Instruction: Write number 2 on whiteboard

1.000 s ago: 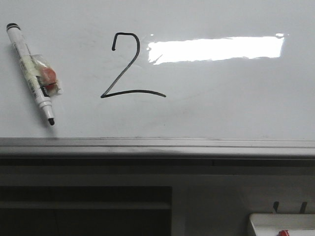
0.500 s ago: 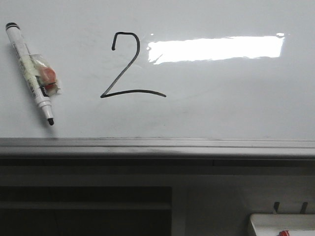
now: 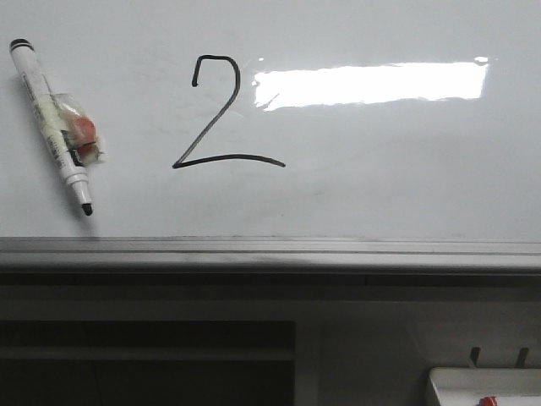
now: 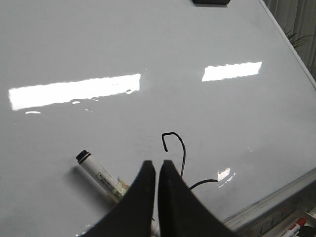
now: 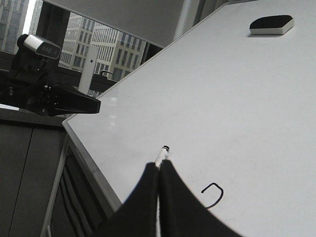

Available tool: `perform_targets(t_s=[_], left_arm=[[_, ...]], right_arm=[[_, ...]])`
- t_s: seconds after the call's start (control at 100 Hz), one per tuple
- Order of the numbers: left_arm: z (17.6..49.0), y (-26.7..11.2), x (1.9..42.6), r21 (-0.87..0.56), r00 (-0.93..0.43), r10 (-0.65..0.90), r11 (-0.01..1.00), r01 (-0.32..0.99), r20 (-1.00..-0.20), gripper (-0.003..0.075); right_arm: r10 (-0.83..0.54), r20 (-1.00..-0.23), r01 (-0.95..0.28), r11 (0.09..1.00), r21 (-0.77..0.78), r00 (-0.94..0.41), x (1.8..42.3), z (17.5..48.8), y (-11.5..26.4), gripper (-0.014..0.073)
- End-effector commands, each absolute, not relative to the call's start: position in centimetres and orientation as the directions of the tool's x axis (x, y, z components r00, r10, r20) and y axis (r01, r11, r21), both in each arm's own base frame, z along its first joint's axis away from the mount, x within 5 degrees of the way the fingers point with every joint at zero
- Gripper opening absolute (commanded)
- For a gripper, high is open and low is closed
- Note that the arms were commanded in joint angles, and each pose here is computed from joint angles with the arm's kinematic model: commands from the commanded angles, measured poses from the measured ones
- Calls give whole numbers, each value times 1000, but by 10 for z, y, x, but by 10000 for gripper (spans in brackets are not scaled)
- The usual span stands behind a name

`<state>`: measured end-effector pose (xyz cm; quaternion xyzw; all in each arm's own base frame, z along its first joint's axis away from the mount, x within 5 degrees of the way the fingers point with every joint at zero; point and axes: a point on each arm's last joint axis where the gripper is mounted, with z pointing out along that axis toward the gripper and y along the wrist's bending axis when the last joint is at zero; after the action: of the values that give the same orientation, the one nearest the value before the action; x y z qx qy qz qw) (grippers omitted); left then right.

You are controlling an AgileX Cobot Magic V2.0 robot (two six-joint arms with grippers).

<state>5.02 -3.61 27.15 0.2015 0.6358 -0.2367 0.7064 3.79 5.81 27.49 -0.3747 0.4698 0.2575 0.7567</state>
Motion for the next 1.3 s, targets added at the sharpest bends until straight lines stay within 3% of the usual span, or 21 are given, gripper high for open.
perform_targets(t_s=[0.0, 0.15, 0.33, 0.45, 0.56, 0.76, 1.0, 1.29], left_arm=[[285, -35, 48, -13, 148, -124, 807, 590, -981, -20], [285, -25, 48, 176, 276, 59, 890, 421, -959, -20], [274, -15, 55, 118, 215, 67, 965, 234, -974, -20], [261, -8, 59, -38, 150, -60, 988, 148, -987, -20], [248, -4, 60, -43, 130, -52, 996, 74, -990, -20], [212, -2, 55, -80, 114, -86, 995, 55, -990, -20], [186, -3, 53, -73, -177, -66, 997, 36, -982, -20], [186, -3, 53, -73, -174, -66, 997, 36, -982, -20]], right_arm=[[98, -869, -712, 621, -328, 486, 37, 291, 55, -71], [98, -869, -712, 621, -328, 486, 37, 291, 55, -71], [98, -869, -712, 621, -328, 486, 37, 291, 55, -71], [98, -869, -712, 621, -328, 486, 37, 291, 55, -71], [98, -869, -712, 621, -328, 486, 37, 291, 55, -71], [98, -869, -712, 621, -328, 486, 37, 291, 55, -71], [98, -869, -712, 621, -328, 486, 37, 291, 55, -71], [98, -869, -712, 621, -328, 486, 37, 291, 55, -71]])
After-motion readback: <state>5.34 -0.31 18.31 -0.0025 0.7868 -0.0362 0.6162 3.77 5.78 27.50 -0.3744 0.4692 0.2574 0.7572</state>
